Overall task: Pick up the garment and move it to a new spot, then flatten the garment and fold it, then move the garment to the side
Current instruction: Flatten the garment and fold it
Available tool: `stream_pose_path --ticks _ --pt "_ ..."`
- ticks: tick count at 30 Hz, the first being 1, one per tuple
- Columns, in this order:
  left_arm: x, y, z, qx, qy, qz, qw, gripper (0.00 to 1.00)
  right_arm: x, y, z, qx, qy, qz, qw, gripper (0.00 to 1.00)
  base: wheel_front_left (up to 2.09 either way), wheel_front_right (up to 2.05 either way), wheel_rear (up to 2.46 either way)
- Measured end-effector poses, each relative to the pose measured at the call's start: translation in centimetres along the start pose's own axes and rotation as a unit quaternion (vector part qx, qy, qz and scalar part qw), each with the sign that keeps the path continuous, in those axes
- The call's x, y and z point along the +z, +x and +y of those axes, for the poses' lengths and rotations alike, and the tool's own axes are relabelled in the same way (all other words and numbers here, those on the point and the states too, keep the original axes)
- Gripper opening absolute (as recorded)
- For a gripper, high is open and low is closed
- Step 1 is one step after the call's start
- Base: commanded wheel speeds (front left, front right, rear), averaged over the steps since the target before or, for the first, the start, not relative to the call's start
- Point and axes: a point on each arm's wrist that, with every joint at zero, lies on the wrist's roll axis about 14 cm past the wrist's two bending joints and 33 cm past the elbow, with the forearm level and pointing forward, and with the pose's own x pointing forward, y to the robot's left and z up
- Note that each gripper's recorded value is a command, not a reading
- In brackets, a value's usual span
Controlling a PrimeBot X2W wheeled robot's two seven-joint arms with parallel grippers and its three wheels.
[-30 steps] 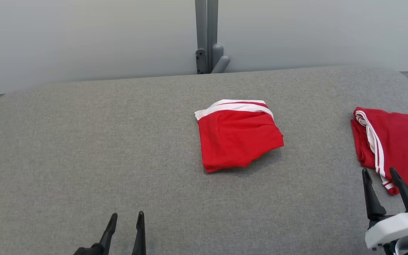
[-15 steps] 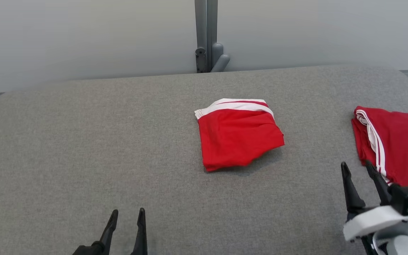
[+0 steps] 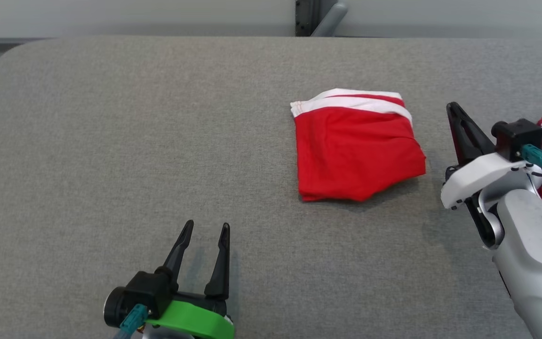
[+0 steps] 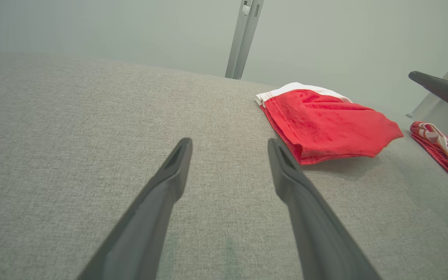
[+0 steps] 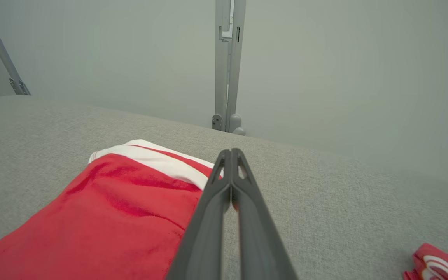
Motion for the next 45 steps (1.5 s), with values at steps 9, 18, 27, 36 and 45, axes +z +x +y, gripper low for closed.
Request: stream_pose_path --ticks 9,18,27,36,45 --pt "-0.9 0.1 2.4 0.044 -0.001 0.016 0.999 1.00 -6.1 4.0 5.0 0.075 0.007 0.081 0.994 0.00 0.00 0.00 0.00" --pt "-2.5 -0.3 4.7 0.086 -0.001 0.041 0.995 1.00 -11.7 3.2 8.2 0.112 0.040 0.144 0.982 0.00 0.00 0.00 0.00" --pt "-3.6 0.3 3.7 0.070 -0.008 0.057 0.996 1.00 -11.6 2.4 7.4 0.106 0.046 0.140 0.983 0.00 0.00 0.00 0.00" --pt "-3.6 0.7 3.7 0.066 -0.003 0.058 0.996 1.00 -10.3 4.6 6.1 0.095 0.042 0.128 0.986 0.00 0.00 0.00 0.00" --pt "-3.5 0.2 3.8 0.071 -0.005 0.057 0.996 1.00 -11.0 5.9 5.5 0.086 0.043 0.152 0.984 0.00 0.00 0.00 0.00"
